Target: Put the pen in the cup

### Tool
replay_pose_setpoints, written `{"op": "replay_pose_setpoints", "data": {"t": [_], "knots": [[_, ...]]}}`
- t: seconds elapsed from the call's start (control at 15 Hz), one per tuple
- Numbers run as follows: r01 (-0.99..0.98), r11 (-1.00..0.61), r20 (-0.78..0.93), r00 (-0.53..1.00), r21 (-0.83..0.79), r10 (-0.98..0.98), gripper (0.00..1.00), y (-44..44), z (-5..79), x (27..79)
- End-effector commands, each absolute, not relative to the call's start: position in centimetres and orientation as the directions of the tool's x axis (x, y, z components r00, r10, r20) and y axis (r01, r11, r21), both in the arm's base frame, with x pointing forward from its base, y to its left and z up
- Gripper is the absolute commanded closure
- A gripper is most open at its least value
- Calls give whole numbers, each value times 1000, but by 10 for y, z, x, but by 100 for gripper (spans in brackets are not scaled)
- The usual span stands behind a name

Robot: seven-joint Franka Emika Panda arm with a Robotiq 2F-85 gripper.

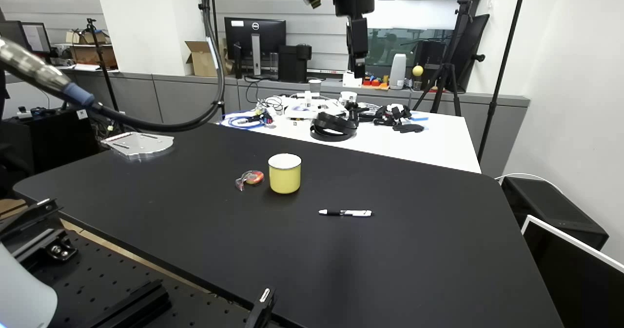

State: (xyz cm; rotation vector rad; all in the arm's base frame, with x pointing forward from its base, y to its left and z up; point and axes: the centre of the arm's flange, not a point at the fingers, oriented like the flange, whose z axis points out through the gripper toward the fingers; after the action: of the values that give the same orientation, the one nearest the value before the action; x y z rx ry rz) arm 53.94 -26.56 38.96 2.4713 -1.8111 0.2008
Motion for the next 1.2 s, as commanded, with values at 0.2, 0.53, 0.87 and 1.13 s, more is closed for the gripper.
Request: {"op": "replay_pose_setpoints", "data": {"t": [0.2, 0.53, 0.87, 1.13], "knots": [[-999, -19, 124, 23, 39, -992, 0, -295, 277, 512], [-995, -71, 60, 75, 69, -995, 0, -294, 205, 494], [-978, -195, 65, 199, 70, -978, 0, -287, 160, 491], [-934, -345, 84, 353, 95, -932, 0, -284, 130, 494]]}}
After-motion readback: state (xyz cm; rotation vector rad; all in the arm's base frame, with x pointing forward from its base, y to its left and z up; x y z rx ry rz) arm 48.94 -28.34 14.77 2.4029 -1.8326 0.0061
